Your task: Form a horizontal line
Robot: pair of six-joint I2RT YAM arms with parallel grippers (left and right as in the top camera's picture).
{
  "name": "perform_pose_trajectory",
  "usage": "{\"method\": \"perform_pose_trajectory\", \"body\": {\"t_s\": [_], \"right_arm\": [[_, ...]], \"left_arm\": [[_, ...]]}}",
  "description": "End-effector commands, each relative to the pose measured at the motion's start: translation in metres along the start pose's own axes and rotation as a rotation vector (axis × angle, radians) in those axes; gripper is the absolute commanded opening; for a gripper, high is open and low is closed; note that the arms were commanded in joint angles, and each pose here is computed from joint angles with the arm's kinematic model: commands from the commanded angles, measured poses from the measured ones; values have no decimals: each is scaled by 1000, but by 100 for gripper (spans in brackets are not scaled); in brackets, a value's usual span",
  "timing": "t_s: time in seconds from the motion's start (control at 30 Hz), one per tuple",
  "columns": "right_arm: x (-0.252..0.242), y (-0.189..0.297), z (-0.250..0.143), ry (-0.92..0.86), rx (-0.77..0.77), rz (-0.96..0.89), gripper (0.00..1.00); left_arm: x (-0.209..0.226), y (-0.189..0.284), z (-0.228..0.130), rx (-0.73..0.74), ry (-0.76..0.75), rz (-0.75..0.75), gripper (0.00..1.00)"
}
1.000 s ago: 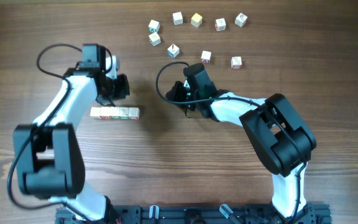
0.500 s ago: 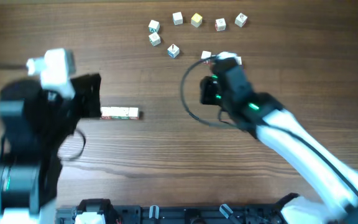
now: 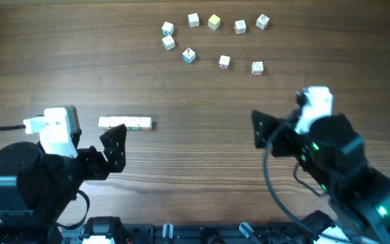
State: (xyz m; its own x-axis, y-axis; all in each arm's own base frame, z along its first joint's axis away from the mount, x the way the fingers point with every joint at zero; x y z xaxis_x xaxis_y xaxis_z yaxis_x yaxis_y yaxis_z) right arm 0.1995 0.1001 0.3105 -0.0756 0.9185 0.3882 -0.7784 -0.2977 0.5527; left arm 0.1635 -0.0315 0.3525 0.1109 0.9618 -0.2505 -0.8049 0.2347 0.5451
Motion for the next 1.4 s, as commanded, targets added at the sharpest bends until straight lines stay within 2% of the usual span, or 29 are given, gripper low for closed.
{"method": "perform_pose_trajectory", "body": {"t_s": [0.0,0.23,0.97,1.1,1.17,1.27,1.37], "right_arm": [[-14,15,-3,12,-19,-53,100],[-26,16,-21,32,68,-112,100],[-26,17,-22,33,70,-111,100],[-23,27,-22,39,45,-70,100],[-27,47,-18,47,-27,-38,100],[-41,69,-18,98,-95,-56,100],[-58,83,-26,58,-118,-95,100]], "left_arm": [[0,-1,-7,31,6,-7,100],[0,-1,-9,38,8,-6,100],[0,-1,-9,38,8,-7,100],[0,-1,-9,38,7,-7,100],[0,-1,-9,38,8,-6,100],[0,-1,-9,39,8,-6,100],[0,-1,-9,38,8,-6,100]]}}
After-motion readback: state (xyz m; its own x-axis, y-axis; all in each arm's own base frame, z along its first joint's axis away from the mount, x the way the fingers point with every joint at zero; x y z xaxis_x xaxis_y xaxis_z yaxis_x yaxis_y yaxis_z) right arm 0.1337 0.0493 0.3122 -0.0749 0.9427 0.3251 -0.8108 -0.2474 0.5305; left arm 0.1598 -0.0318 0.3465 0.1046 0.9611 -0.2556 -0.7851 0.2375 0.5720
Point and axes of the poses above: each gripper's point midway between its finger pads, its own y axis back along the fingers, its own x axis along the line the jaws close on, z = x × y, the point moved 4 cm from there along y, back along the fingers, and after that the axes turned 5 degrees about -y, right-handed, at the moved point
